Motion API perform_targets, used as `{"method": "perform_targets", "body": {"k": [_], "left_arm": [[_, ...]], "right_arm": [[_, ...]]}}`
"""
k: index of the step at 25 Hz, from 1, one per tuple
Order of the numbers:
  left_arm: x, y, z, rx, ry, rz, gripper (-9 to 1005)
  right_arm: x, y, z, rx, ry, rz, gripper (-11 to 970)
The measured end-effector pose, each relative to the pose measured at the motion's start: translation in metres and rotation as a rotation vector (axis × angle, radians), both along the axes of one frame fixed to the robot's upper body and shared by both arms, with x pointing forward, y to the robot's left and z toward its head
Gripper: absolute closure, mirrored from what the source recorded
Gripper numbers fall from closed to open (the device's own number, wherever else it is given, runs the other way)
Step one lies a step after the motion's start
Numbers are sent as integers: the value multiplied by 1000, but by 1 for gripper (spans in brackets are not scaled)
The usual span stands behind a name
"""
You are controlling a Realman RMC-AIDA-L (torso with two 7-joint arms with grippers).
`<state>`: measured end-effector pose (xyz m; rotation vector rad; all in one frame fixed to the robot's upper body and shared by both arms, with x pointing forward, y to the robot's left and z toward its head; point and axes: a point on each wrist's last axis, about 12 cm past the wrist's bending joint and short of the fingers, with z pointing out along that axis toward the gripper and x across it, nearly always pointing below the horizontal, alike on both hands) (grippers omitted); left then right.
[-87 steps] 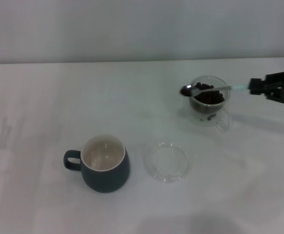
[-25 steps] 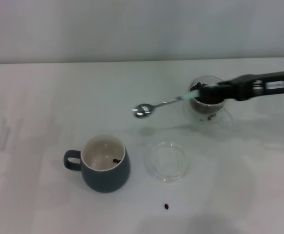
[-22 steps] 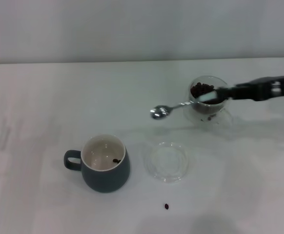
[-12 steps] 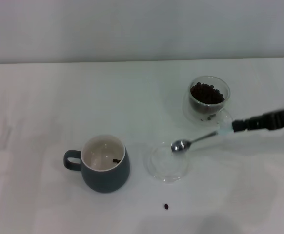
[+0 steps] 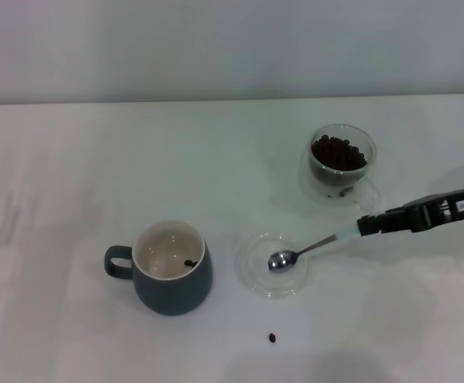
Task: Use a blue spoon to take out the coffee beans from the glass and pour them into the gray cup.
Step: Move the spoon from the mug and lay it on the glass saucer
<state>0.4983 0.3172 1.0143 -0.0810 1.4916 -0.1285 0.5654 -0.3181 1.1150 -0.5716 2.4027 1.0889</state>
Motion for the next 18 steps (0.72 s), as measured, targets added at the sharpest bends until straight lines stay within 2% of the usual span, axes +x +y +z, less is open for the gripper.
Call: {"method": "perform_targets", "body": {"k": [4,11,18], "left_arm": [[-1,0,0,0,2,2,195],[0,0,0,0,0,0,195],[1,0,0,2,-1,0,193]], "right_arm": [[2,10,-8,-41,14,8,812],[3,24,-14,-31,36,23,806],[5,26,-16,-26,44,17,800]]}}
